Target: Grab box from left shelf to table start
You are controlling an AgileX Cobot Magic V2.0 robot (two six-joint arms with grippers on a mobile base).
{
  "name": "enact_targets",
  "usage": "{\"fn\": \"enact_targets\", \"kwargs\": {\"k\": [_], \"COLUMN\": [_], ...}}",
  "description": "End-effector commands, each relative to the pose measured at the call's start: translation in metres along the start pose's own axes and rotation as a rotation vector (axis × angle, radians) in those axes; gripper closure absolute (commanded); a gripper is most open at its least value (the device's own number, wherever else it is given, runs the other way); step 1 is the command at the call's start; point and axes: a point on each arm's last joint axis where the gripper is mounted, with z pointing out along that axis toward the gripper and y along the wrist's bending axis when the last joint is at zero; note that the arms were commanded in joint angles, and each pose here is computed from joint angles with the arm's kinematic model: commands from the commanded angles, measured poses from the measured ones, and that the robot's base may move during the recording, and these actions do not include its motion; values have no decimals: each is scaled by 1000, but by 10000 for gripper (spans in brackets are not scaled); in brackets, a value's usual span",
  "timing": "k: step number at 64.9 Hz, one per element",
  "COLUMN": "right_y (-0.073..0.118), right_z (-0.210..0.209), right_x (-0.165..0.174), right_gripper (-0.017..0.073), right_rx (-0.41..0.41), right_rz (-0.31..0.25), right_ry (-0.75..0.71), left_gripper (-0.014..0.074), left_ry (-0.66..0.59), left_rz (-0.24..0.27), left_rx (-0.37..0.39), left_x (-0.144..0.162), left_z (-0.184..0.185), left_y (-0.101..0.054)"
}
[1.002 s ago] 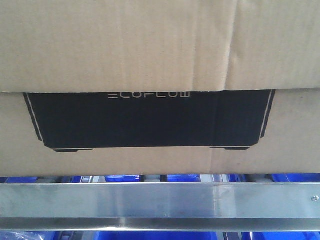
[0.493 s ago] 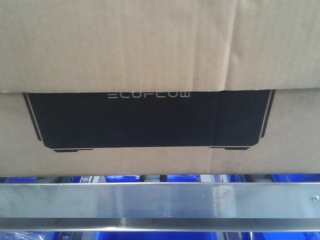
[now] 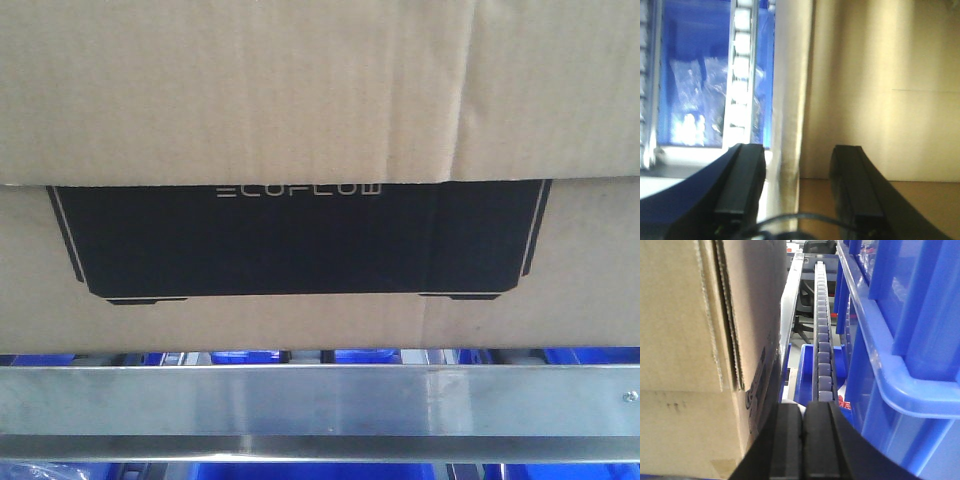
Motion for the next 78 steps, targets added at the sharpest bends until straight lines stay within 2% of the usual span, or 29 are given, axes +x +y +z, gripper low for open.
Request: {"fn": "enact_targets", "kwargs": {"k": [1,13,24,32,62,78], "right_y": [0,0,0,0,0,0], "right_z": [-3,-3,-3,-3,-3,-3], "right_x": [-15,-15,-15,-15,-15,-15], "right_gripper": [510,510,510,510,510,510], "right_rx": [1,1,1,1,1,1], "right_rz": [-11,-11,-11,-11,-11,-11], "right_ry": [-120,-120,-120,-120,-120,-120], "left_gripper": [363,363,363,363,365,487], "left_ry": [-39,0,21,31,60,60], "left_rz": [-24,-25,-17,0,-1,-1], "left_rx": [19,17,-16,-18,-22,-22], "left_x": [0,4,6,6,3,3], "left_z": [-13,-11,-9,-6,4,4], "left_y": [0,0,3,3,1,1]}}
